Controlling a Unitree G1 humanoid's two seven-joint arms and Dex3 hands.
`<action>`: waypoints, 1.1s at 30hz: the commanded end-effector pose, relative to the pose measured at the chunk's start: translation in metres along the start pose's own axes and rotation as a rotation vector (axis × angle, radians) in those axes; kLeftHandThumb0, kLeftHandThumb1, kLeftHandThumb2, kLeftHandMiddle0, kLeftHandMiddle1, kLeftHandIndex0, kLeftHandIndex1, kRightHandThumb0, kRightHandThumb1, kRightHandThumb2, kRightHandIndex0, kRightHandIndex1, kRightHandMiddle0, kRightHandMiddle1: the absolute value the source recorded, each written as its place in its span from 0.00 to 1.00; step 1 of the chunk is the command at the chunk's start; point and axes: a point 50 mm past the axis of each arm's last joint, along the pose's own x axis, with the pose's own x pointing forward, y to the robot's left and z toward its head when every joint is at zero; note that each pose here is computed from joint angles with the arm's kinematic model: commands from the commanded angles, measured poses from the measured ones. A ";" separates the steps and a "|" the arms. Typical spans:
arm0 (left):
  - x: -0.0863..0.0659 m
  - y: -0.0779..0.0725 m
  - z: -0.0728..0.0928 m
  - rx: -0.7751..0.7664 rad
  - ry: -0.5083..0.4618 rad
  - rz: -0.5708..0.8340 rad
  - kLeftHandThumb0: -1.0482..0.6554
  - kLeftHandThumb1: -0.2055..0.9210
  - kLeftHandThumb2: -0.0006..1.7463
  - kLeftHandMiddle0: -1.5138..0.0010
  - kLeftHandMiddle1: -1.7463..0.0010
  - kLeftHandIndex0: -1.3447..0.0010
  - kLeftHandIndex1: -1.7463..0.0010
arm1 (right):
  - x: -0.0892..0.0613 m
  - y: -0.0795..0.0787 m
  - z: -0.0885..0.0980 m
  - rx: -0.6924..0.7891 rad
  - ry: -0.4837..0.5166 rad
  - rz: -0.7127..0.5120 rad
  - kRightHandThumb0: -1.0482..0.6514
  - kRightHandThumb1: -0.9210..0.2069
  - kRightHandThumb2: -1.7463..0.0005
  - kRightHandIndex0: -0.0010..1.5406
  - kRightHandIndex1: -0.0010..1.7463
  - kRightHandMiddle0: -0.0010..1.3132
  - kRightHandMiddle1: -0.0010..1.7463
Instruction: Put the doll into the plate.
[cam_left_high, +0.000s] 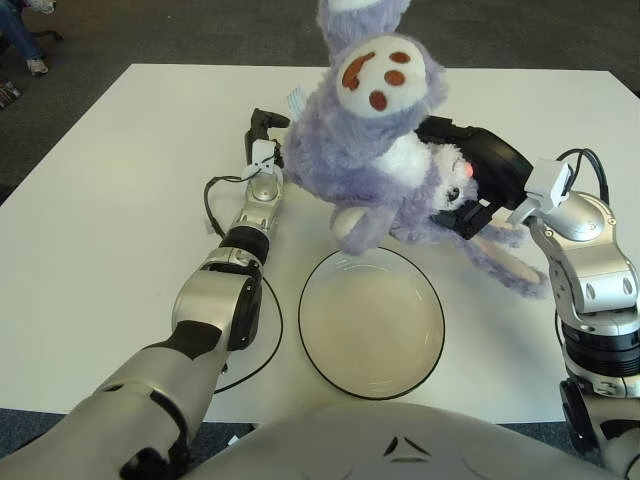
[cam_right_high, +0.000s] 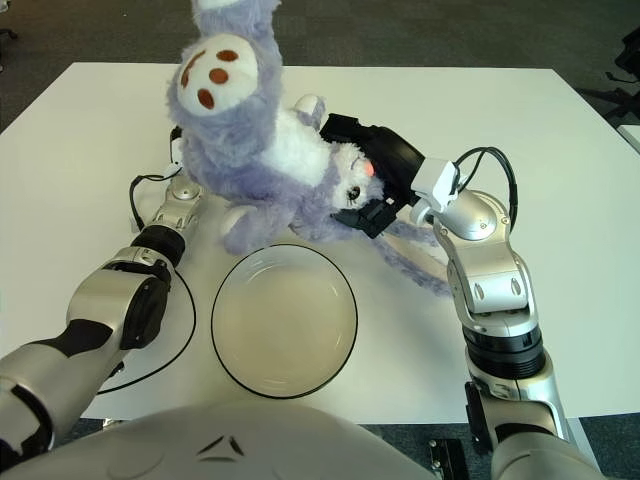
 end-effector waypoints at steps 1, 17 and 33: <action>0.003 -0.002 0.007 0.002 -0.016 0.004 0.39 0.78 0.50 0.32 0.00 0.74 0.00 | -0.004 0.002 0.004 -0.008 -0.026 0.032 0.93 0.67 0.14 0.48 1.00 0.69 1.00; 0.004 -0.003 0.007 0.017 -0.018 -0.004 0.39 0.79 0.49 0.34 0.00 0.74 0.00 | -0.010 0.009 0.006 -0.008 -0.020 0.096 0.93 0.68 0.14 0.48 1.00 0.69 1.00; 0.005 -0.003 0.009 0.009 -0.014 -0.004 0.39 0.81 0.46 0.33 0.00 0.76 0.00 | -0.012 0.009 0.009 0.028 -0.014 0.124 0.93 0.68 0.13 0.48 1.00 0.68 1.00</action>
